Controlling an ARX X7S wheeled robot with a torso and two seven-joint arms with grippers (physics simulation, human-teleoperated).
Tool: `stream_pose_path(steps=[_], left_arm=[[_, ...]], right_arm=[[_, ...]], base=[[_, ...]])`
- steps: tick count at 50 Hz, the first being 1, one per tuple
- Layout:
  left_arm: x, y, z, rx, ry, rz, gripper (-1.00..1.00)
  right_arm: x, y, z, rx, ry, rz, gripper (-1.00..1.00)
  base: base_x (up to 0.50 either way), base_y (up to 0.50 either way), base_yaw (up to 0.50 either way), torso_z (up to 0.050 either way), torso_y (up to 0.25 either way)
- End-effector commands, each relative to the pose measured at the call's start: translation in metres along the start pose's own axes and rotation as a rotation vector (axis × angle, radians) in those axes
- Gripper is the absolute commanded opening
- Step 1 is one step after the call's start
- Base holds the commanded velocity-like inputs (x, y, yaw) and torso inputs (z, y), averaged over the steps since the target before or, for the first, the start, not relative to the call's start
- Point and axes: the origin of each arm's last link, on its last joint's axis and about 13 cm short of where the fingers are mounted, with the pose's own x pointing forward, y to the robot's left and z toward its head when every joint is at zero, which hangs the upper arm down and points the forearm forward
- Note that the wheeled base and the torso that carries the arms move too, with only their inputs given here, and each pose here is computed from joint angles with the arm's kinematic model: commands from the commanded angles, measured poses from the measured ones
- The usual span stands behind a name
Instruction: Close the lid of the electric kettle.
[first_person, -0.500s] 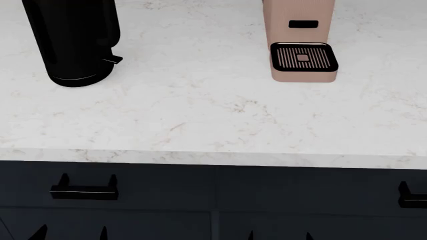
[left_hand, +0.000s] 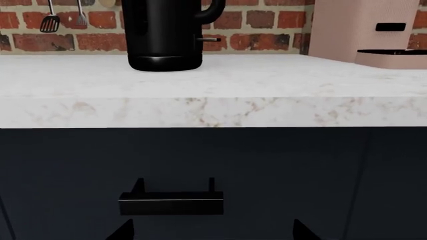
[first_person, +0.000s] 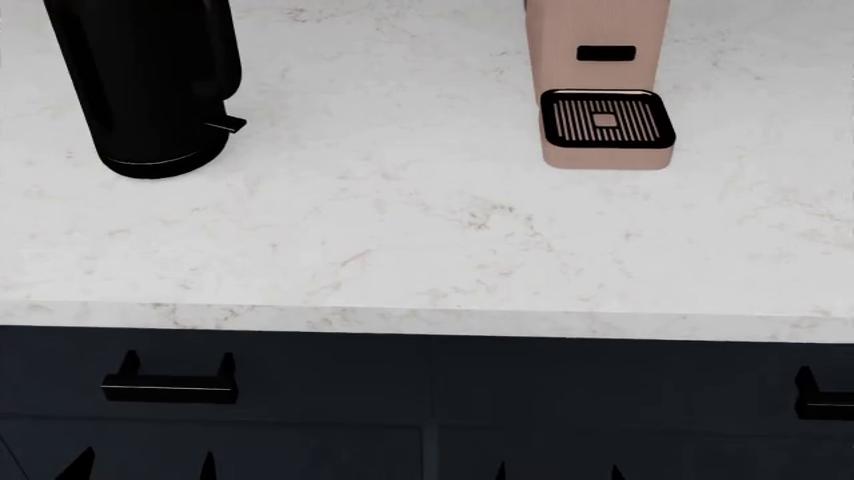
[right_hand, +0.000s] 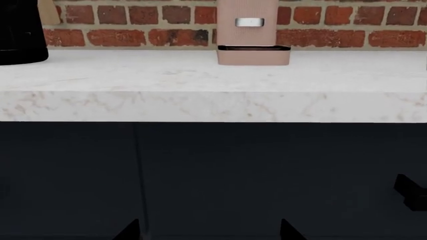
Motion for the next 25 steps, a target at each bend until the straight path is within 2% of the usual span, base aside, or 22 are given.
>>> stream_pose_path(steps=[1,9,11,16,17,25], left_arm=[[-0.001,0.0,0.003,-0.003,-0.017,-0.005,1.0],[-0.001,0.002,0.004,-0.013,-0.019,-0.007,1.0],[-0.002,0.002,0.011,-0.03,-0.021,-0.008,1.0],[-0.002,0.008,0.03,-0.01,-0.049,0.006,1.0],[-0.003,0.007,0.035,-0.005,-0.054,0.005,1.0],[-0.01,0.008,0.062,0.013,-0.093,-0.018,1.0]], right_arm=[[0.0,0.001,0.0,-0.005,0.001,0.004,1.0],[0.0,0.001,0.001,-0.01,0.003,0.005,1.0],[-0.001,-0.001,0.006,-0.019,-0.004,0.001,1.0],[0.0,-0.003,0.017,-0.019,0.027,0.016,1.0],[-0.001,-0.002,0.021,-0.053,0.025,0.018,1.0],[-0.004,-0.007,0.052,-0.062,0.002,0.021,1.0]], base=[[0.0,0.0,0.0,0.05,0.004],[0.0,0.0,0.0,0.05,0.005],[0.0,0.0,0.0,0.05,0.005],[0.0,0.0,0.0,0.05,0.005],[0.0,0.0,0.0,0.05,0.004],[0.0,0.0,0.0,0.05,0.005]])
